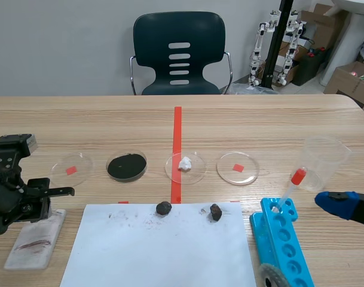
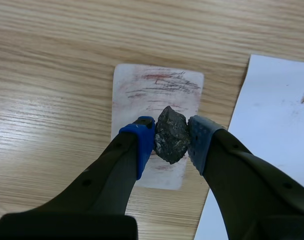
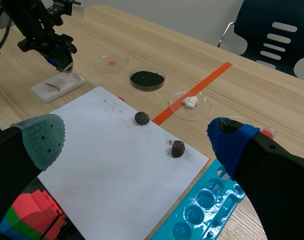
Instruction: Rub the mineral on the streak plate
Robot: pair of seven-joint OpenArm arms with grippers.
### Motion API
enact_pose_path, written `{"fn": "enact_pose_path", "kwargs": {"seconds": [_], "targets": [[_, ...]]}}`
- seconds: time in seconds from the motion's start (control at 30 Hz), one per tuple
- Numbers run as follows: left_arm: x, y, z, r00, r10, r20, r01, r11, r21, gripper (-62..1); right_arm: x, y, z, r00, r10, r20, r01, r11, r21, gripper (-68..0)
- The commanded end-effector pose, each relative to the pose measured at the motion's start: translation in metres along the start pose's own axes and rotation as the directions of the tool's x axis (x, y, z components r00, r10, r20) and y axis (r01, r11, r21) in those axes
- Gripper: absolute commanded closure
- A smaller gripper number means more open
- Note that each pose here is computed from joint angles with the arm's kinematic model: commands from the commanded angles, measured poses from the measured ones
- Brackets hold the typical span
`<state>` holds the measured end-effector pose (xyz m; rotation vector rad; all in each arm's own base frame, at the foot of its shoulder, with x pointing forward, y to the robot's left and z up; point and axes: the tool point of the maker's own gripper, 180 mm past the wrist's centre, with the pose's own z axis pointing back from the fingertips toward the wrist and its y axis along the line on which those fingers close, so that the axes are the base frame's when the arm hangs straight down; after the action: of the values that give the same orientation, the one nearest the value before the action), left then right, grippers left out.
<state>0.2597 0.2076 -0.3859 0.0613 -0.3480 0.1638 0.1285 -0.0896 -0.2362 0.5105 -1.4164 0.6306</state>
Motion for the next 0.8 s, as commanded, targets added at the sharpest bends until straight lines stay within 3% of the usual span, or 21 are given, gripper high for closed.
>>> {"fn": "enact_pose_path", "kwargs": {"seconds": [0.0,0.33,0.77], "targets": [[0.007,0.004,0.001,1.000,0.004,0.011,-0.004,1.000,0.009,-9.0,0.011,-0.001,-0.004,0.999,0.005,0.043,-0.005,1.000,0.000,-59.1],[0.015,0.017,-0.015,1.000,0.018,0.012,-0.018,0.999,0.036,-9.0,0.011,-0.001,-0.004,0.999,0.005,0.043,-0.005,1.000,0.000,-59.1],[0.007,0.024,-0.028,1.000,0.029,0.001,-0.029,0.998,0.051,-9.0,0.011,-0.001,-0.004,0.999,0.005,0.043,-0.005,1.000,0.000,-59.1]]}}
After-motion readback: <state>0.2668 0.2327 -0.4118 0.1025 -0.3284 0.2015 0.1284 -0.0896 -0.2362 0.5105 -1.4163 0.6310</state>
